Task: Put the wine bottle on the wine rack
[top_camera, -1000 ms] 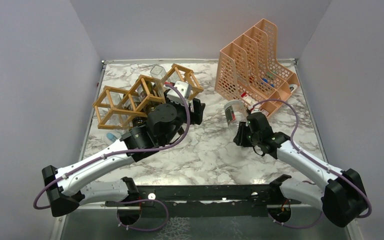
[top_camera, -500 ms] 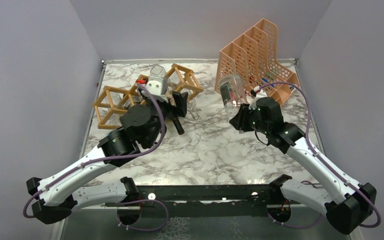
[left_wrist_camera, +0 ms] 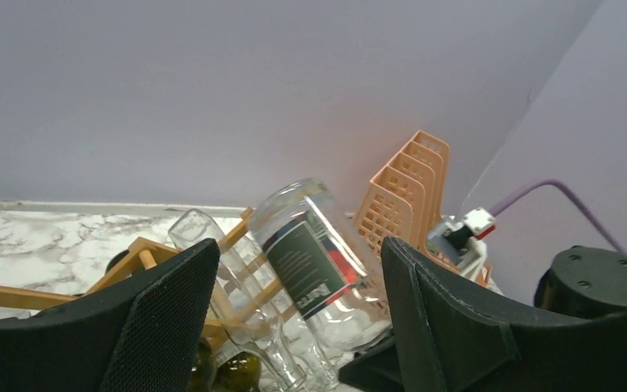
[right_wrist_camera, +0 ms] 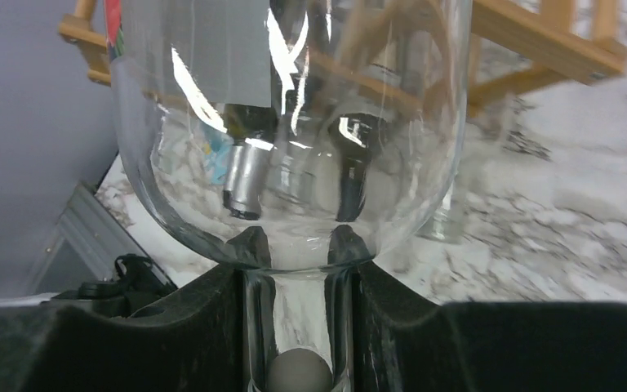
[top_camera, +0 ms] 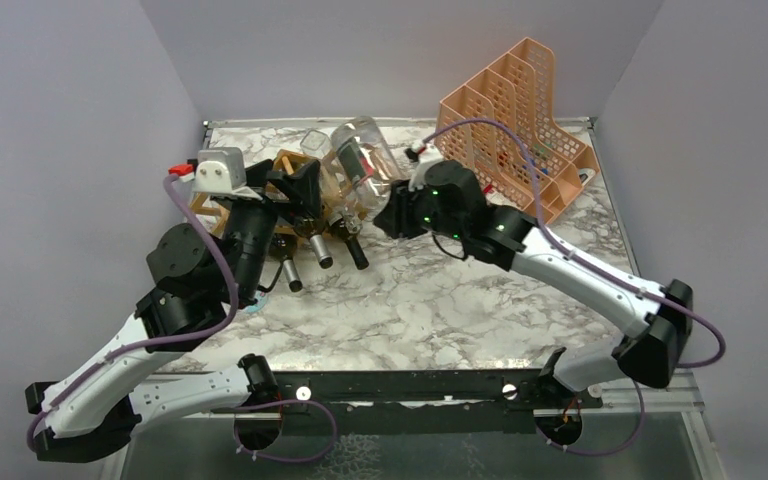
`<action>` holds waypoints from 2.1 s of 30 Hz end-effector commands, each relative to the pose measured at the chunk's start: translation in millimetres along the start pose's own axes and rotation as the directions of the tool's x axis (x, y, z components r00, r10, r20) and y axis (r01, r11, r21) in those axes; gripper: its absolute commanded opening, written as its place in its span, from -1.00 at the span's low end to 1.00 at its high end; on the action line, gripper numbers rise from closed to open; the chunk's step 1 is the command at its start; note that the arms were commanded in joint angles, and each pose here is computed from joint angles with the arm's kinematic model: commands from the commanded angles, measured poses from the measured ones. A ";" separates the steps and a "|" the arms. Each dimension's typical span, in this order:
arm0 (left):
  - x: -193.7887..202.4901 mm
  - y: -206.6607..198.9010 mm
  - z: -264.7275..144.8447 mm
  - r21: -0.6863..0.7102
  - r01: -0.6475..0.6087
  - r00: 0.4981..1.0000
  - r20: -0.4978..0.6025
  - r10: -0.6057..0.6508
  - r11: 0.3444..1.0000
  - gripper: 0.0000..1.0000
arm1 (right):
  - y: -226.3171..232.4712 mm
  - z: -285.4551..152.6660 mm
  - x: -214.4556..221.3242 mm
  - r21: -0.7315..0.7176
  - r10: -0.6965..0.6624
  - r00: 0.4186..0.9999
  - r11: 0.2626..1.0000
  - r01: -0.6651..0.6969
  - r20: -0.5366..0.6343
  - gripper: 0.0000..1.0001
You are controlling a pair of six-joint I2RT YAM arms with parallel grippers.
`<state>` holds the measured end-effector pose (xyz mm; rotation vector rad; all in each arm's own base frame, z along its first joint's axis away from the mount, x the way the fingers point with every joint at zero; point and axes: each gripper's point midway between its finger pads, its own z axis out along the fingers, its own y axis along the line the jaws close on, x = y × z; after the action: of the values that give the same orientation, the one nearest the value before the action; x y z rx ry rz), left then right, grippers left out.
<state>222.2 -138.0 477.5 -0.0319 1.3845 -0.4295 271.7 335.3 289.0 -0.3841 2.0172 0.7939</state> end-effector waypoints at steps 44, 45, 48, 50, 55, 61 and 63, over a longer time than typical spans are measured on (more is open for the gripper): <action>-38.2 76.0 -49.8 -0.176 0.096 0.994 0.069 -0.086 0.980 0.57 | 194.8 168.7 -17.3 -0.259 0.426 0.901 0.881 -0.395 0.076 -0.05; -37.6 76.2 -49.7 -0.178 0.094 0.994 0.067 -0.083 0.980 0.57 | 193.4 169.4 -16.3 -0.253 0.425 0.902 0.883 -0.395 0.075 -0.02; -37.5 76.1 -49.8 -0.176 0.094 0.994 0.065 -0.083 0.980 0.57 | 187.9 170.4 -10.6 -0.227 0.420 0.905 0.890 -0.396 0.070 0.04; -37.4 76.3 -50.0 -0.177 0.095 0.994 0.065 -0.085 0.980 0.57 | 183.6 169.3 -7.7 -0.210 0.425 0.903 0.890 -0.404 0.069 0.10; -36.3 76.7 -50.2 -0.179 0.092 0.995 0.062 -0.082 0.980 0.57 | 175.1 162.0 -4.9 -0.189 0.424 0.903 0.895 -0.404 0.078 0.22; -35.1 76.5 -49.4 -0.183 0.086 0.995 0.058 -0.076 0.979 0.57 | 168.6 149.3 -8.8 -0.182 0.403 0.910 0.906 -0.382 0.099 0.45; -34.8 76.6 -49.1 -0.185 0.085 0.996 0.057 -0.075 0.979 0.58 | 165.8 143.7 -11.8 -0.183 0.396 0.911 0.910 -0.372 0.114 0.51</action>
<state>191.1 -48.4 482.2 -0.2341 1.3673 -0.3814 277.5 569.0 269.2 -0.0332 2.0255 1.1815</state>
